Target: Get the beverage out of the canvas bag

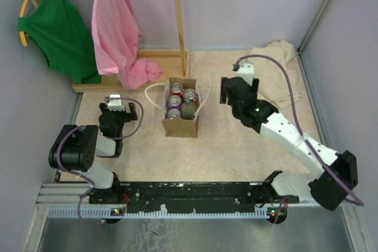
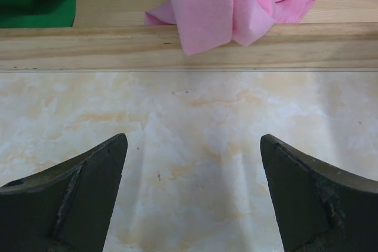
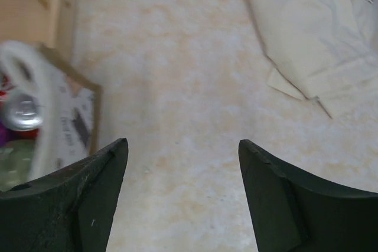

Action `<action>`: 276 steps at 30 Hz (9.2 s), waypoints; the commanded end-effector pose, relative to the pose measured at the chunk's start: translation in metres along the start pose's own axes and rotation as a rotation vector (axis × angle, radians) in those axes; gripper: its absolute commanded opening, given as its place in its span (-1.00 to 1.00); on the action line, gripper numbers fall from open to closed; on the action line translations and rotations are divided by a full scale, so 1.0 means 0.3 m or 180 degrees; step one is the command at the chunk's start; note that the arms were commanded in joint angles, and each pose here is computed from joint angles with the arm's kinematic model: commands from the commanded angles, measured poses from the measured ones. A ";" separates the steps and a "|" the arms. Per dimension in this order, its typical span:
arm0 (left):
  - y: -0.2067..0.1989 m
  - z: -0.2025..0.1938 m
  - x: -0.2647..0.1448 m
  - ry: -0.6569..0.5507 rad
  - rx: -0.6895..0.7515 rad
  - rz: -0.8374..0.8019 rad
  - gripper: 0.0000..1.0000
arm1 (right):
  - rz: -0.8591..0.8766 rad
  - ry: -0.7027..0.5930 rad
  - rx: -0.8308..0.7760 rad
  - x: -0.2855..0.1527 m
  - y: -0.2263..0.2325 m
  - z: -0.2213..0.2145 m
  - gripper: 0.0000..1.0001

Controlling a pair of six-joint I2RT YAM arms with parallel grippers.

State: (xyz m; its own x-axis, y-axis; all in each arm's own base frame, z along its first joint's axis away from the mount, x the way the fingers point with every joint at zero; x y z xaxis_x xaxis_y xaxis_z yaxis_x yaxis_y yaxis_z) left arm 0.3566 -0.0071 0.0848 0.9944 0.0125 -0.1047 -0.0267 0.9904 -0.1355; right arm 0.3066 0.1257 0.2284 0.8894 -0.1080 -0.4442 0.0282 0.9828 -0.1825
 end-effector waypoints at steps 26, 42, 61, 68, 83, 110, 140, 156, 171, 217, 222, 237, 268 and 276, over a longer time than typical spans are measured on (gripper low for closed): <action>-0.009 0.032 0.019 -0.0114 0.0013 -0.0023 1.00 | 0.1424 -0.0039 -0.0830 -0.155 0.667 0.050 0.11; -0.011 0.032 0.019 -0.0114 0.0014 -0.0027 1.00 | 0.1862 0.0587 -0.1070 -0.166 0.785 -0.190 0.17; -0.009 0.031 0.019 -0.0111 0.0013 -0.0021 1.00 | 0.1805 0.0742 -0.1305 -0.103 0.856 -0.295 0.79; -0.011 0.030 0.019 -0.0110 0.0014 -0.0025 1.00 | 0.1794 0.0682 -0.1252 -0.082 0.888 -0.290 0.57; -0.014 0.032 0.019 -0.0118 0.0028 -0.0022 1.00 | 0.1810 0.0801 -0.1316 -0.024 0.972 -0.358 0.58; -0.014 0.031 0.019 -0.0115 0.0028 -0.0022 1.00 | 0.1870 0.0440 -0.1488 -0.091 0.839 -0.285 -1.00; -0.014 0.030 0.019 -0.0112 0.0027 -0.0020 1.00 | 0.1963 -0.0841 -0.1157 -0.308 0.721 0.263 -1.00; -0.015 0.030 0.019 -0.0113 0.0030 -0.0022 1.00 | 0.1231 -0.1579 -0.0895 -0.405 0.461 0.603 -1.00; -0.013 0.029 0.019 -0.0110 0.0030 -0.0018 1.00 | -0.0087 -0.1272 -0.0153 -0.064 -0.137 0.629 -1.00; -0.013 0.029 0.019 -0.0107 0.0030 -0.0017 1.00 | 0.0284 0.0325 -0.0042 0.443 -0.036 -0.110 -1.00; -0.014 0.030 0.019 -0.0111 0.0029 -0.0019 1.00 | 0.0251 0.0239 -0.0012 0.442 -0.042 -0.140 -0.78; -0.015 0.031 0.019 -0.0114 0.0027 -0.0023 1.00 | 0.0150 0.0174 0.0077 0.390 -0.076 -0.084 0.97; -0.014 0.030 0.019 -0.0112 0.0028 -0.0020 1.00 | 0.1851 -0.0915 -0.0949 -0.234 0.476 0.307 0.47; -0.013 0.030 0.019 -0.0111 0.0029 -0.0016 1.00 | 0.2056 -0.0581 -0.1112 -0.171 0.580 0.212 0.44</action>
State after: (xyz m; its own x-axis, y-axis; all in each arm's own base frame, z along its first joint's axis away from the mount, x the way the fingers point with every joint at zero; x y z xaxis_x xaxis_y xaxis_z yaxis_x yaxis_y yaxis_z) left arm 0.3582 -0.0081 0.0865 0.9949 0.0129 -0.0997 -0.0257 0.9914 -0.1280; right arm 0.2936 0.2949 0.2515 0.7585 0.4649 -0.4567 -0.6120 0.7490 -0.2539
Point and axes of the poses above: each gripper's point midway between its finger pads, its own x axis out along the fingers, its own y axis along the line the jaws close on, z = x × y, the point moved 2 cm from there along -x, back along the fingers, and after that the axes turned 10 degrees about -x, right-handed, at the moved point
